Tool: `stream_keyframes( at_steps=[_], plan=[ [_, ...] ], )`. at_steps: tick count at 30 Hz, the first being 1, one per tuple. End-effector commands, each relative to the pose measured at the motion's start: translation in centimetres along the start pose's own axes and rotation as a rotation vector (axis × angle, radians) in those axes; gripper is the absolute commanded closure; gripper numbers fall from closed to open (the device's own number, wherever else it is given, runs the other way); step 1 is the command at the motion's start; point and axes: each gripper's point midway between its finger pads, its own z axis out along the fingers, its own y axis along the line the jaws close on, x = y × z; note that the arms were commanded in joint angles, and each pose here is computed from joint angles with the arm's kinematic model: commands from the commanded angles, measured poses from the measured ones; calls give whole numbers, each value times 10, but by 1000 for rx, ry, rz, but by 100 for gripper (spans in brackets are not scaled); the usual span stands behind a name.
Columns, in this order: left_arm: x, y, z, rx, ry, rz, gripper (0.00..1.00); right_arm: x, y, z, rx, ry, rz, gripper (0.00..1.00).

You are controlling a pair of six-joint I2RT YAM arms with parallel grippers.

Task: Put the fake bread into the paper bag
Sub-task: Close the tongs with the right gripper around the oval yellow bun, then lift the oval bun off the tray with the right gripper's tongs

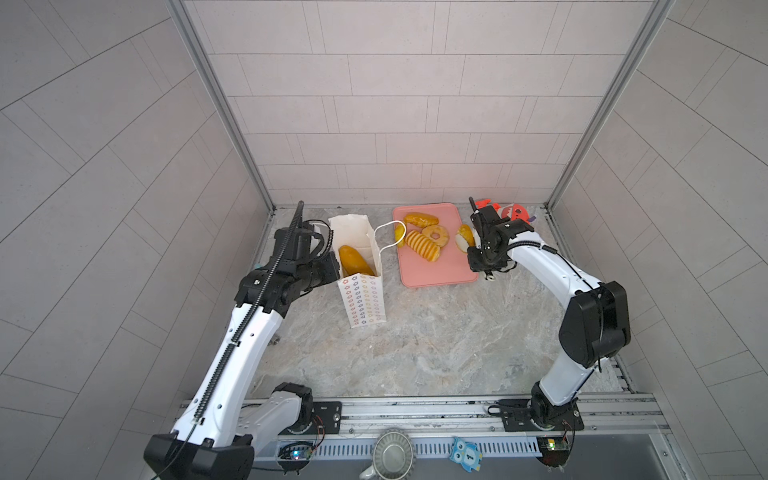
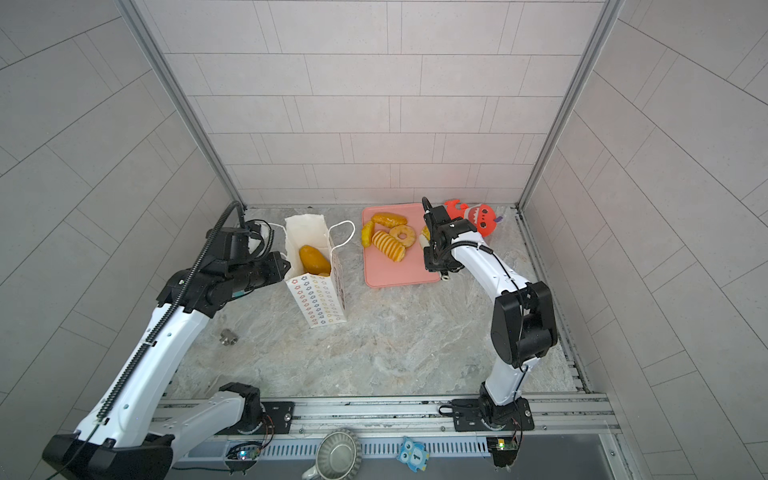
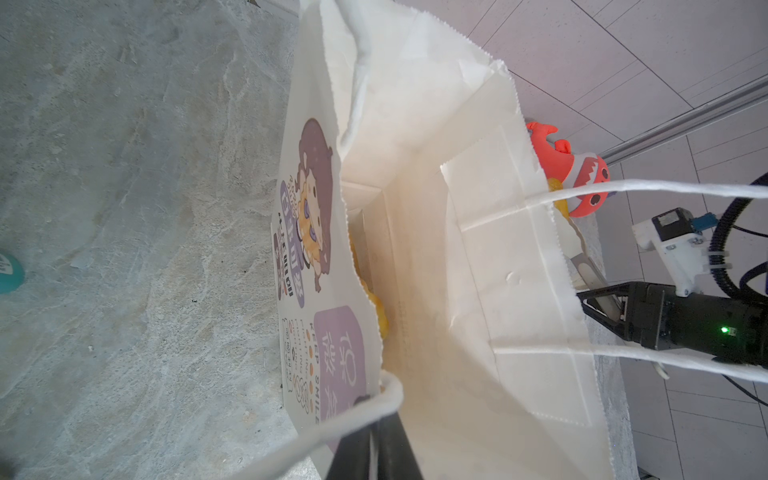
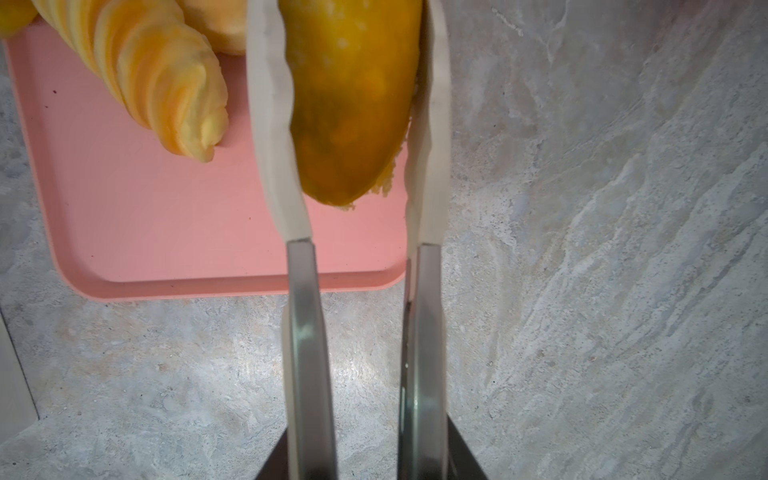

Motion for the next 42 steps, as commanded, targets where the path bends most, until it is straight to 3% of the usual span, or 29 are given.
stream_keyframes(
  at_steps=[1, 42],
  plan=[
    [0, 0, -6, -5, -12, 9, 89, -8, 0, -30, -26, -63, 25, 62],
    [-2, 0, -8, -5, -24, 3, 89, -28, 31, -182, -306, -433, 8, 62]
  ],
)
